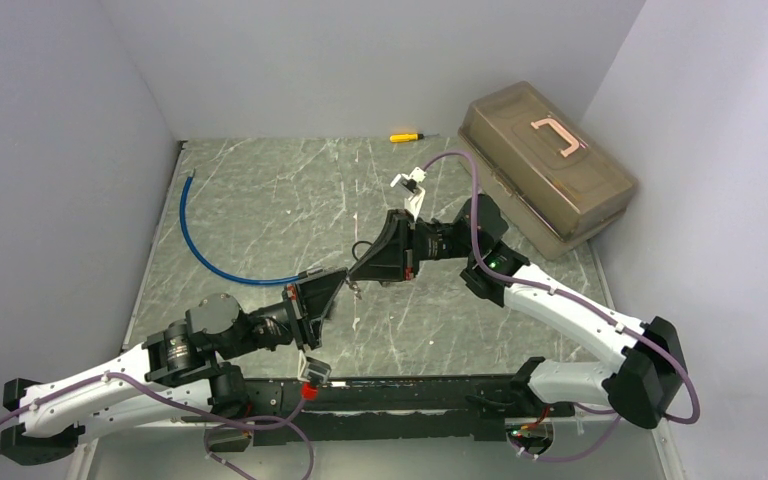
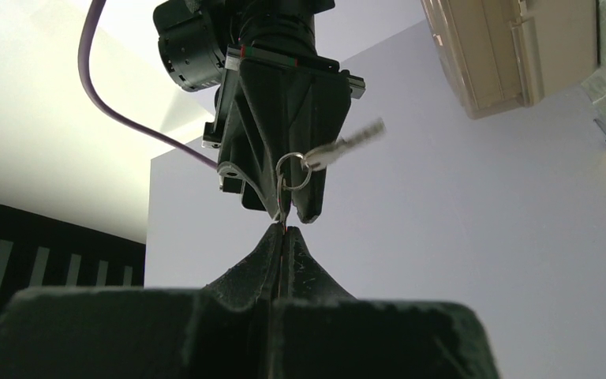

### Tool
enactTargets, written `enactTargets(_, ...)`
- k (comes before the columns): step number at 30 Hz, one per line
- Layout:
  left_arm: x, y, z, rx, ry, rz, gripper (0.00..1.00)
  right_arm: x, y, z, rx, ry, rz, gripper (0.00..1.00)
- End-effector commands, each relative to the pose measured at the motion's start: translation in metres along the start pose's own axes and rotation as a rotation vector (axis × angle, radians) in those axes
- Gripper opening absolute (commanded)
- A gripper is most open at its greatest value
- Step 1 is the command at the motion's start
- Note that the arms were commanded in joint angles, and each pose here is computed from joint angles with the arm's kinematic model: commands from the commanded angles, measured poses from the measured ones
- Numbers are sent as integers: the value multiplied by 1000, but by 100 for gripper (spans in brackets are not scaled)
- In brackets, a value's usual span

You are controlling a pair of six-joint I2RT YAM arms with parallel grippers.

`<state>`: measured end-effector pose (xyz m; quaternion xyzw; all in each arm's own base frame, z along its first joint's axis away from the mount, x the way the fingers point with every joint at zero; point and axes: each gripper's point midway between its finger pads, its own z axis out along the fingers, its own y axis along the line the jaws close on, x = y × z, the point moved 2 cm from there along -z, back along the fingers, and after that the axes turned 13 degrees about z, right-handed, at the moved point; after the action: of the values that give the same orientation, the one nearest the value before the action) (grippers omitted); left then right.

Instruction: Unlock with the key

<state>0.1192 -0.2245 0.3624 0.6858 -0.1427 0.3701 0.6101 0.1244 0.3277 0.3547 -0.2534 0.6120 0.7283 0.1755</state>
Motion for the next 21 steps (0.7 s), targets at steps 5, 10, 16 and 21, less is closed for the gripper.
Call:
enactTargets(5, 11, 27, -2, -34, 45, 355, 0, 11, 13, 1, -88, 72, 1, 28)
enactTargets(10, 11, 27, -2, -33, 44, 360, 0, 14, 18, 0, -112, 90, 1, 32)
enactTargets(16, 12, 27, -1, -29, 47, 360, 0, 18, 23, -1, -139, 115, 3, 32)
enactTargets(21, 11, 26, -1, -27, 43, 362, 0, 19, 26, -1, -153, 125, -11, 12)
